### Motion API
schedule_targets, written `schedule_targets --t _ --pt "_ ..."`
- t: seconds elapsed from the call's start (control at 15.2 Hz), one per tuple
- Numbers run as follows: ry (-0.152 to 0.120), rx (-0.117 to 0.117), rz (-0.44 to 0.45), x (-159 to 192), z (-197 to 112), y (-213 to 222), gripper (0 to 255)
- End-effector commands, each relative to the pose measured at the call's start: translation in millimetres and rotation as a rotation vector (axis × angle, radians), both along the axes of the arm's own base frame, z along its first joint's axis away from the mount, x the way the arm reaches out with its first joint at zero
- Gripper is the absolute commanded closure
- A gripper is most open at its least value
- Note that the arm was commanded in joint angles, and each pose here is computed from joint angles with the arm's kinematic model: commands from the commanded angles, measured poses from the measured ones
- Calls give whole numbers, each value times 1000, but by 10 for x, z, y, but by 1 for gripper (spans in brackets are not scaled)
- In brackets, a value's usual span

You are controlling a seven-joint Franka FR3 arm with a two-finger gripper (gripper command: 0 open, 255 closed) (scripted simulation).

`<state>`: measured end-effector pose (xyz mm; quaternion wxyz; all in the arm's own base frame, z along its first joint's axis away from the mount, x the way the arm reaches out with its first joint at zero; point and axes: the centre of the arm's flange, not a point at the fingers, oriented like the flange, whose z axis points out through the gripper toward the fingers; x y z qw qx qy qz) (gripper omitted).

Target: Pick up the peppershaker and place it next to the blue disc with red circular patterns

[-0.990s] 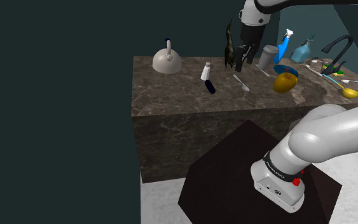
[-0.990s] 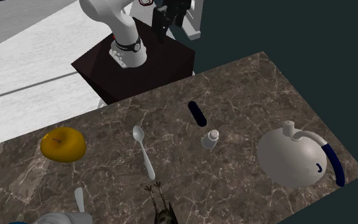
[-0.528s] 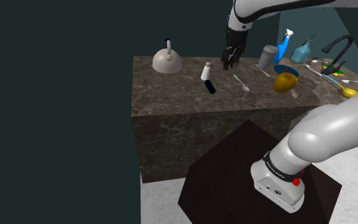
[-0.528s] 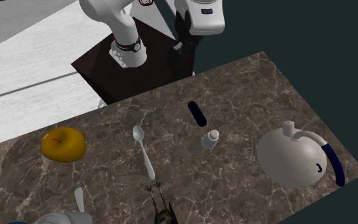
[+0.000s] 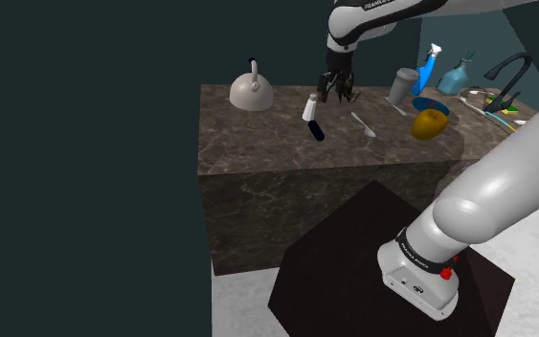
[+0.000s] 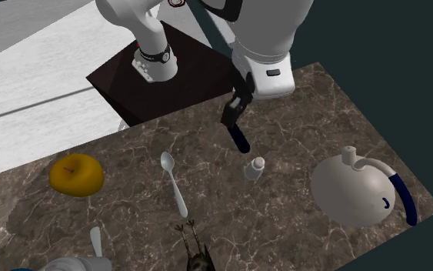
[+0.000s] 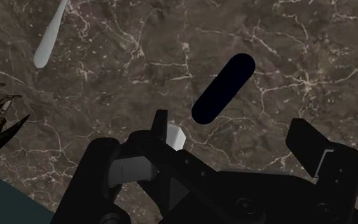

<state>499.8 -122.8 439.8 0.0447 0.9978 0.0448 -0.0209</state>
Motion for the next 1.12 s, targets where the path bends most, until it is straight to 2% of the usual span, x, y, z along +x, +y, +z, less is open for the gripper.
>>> schedule_targets --t 0.0,0.53,1.06 --pt "-14 -2 2 210 -122 -78 0" --pt "-66 -6 6 1024 -511 -458 0" --pt "-66 -6 6 1035 -909 -497 0"
